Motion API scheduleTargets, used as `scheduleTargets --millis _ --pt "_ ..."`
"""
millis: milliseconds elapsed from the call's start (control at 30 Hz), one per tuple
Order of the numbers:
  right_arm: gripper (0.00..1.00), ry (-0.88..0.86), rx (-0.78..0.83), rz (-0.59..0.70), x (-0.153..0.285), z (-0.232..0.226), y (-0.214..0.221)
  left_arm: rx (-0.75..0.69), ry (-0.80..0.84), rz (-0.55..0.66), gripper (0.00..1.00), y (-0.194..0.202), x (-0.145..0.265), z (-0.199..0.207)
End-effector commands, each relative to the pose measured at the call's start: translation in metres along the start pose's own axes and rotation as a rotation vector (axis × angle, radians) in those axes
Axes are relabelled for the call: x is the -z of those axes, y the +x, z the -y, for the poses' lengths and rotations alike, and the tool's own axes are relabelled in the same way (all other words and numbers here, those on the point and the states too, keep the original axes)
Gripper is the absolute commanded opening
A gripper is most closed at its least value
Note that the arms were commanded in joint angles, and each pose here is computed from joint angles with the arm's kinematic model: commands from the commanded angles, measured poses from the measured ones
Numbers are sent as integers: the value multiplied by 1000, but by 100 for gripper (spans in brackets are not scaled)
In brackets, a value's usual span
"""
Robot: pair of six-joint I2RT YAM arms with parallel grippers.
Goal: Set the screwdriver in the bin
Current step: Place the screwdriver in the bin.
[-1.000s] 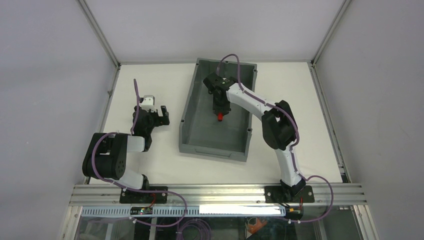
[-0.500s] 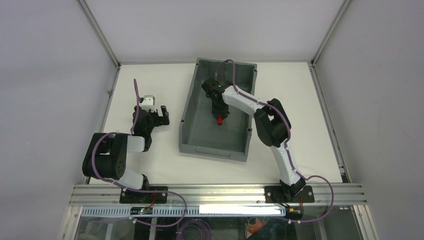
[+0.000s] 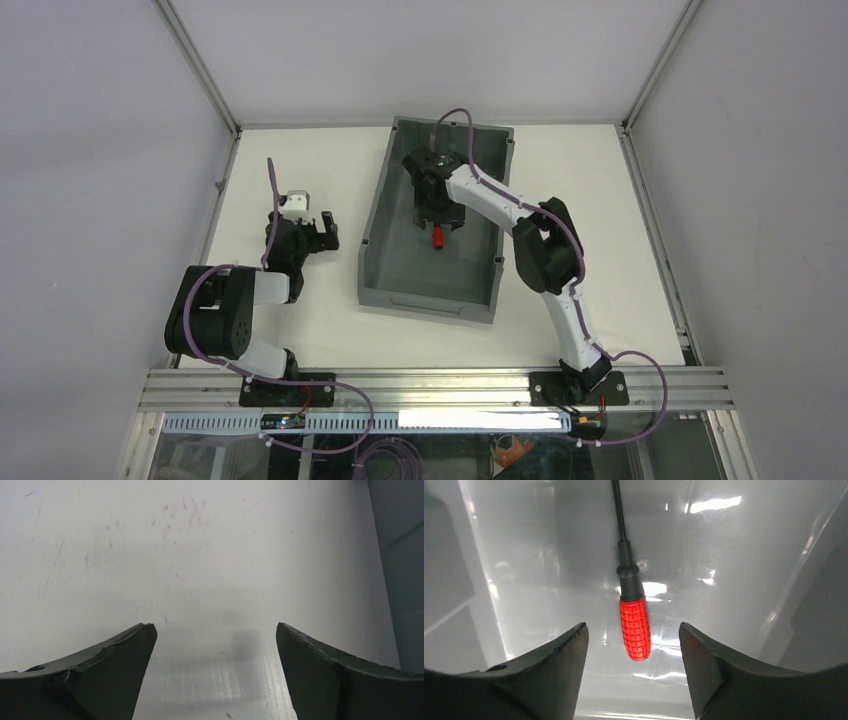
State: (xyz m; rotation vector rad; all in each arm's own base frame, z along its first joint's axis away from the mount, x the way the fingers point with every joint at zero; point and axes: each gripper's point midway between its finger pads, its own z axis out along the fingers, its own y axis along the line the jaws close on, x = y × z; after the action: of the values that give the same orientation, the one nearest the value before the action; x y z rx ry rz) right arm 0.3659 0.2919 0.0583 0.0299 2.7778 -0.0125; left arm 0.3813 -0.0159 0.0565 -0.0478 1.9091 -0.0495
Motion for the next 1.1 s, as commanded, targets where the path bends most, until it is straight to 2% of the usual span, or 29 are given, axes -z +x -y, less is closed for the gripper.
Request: scheduleTargets --millis 0,367,667,1067 --pt "70 -68 -25 132 62 -3 -40 -19 16 81 99 -25 -4 2" --pt "80 -165 -10 263 155 5 -69 -19 17 81 99 -25 -4 2" --pt "99 -172 22 387 222 31 -86 -19 17 81 99 -25 -4 2" --pt "99 -134 13 493 260 95 -91 -20 16 81 99 -25 -4 2"
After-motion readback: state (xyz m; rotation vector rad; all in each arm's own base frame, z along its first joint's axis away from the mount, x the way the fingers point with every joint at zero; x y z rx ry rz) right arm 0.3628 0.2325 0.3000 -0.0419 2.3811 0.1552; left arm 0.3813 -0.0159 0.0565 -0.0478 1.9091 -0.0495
